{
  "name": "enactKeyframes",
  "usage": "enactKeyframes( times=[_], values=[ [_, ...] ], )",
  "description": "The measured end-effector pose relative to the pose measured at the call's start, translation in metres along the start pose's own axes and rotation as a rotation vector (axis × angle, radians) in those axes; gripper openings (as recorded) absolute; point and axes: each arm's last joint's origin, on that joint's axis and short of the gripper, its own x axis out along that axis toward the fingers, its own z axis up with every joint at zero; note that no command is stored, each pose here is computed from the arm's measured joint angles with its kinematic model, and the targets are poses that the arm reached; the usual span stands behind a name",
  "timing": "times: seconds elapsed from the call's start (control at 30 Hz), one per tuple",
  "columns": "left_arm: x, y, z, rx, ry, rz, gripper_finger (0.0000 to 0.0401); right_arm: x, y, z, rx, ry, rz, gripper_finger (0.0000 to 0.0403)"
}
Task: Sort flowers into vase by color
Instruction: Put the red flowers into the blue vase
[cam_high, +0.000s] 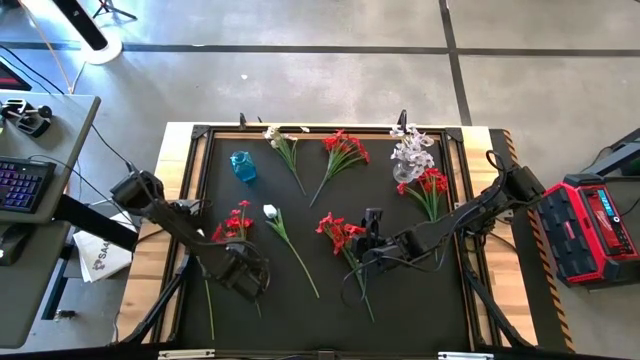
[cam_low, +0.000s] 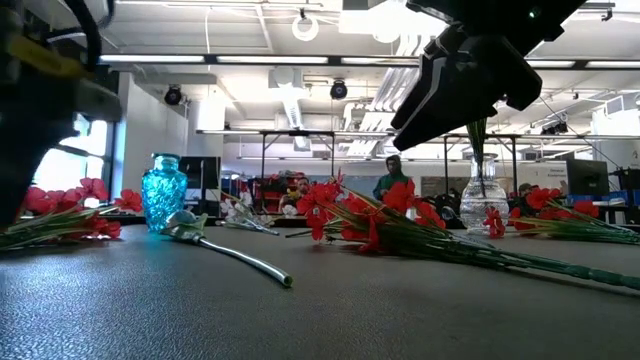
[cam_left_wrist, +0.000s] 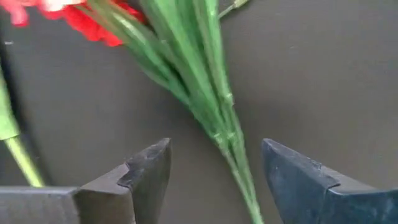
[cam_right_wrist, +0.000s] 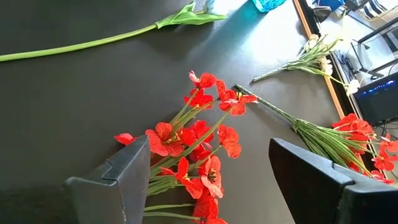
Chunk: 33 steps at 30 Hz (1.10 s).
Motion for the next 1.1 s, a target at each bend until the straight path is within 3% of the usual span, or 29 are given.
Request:
enactKeyframes(
  times=[0.43,0.63,0.73,0.97,1.1],
  values=[
    [0.025,-0.006,0.020,0.067,0.080,-0.026,0.0095,0.000,0.000,-0.001,-0.008,0.008,0.003,0.0275],
    [0.025,-0.006,0.020,0.134,0.066,-0.037,0.0019,0.000,0.000,-0.003,0.005,0.021,0.003,0.0275],
    [0.018,-0.005,0.015,0.178,0.003,-0.076,0.0008,0.002,0.003,-0.013,0.003,0.040,0.002,0.0275],
    [-0.033,0.010,0.009,0.220,-0.242,-0.394,0.0005,0.013,0.012,-0.042,0.048,-0.019,0.035,0.0275],
    [-0.067,0.022,0.016,0.300,-0.505,-0.649,0.0006,0.016,0.014,-0.050,0.090,-0.077,0.048,0.0275]
  ],
)
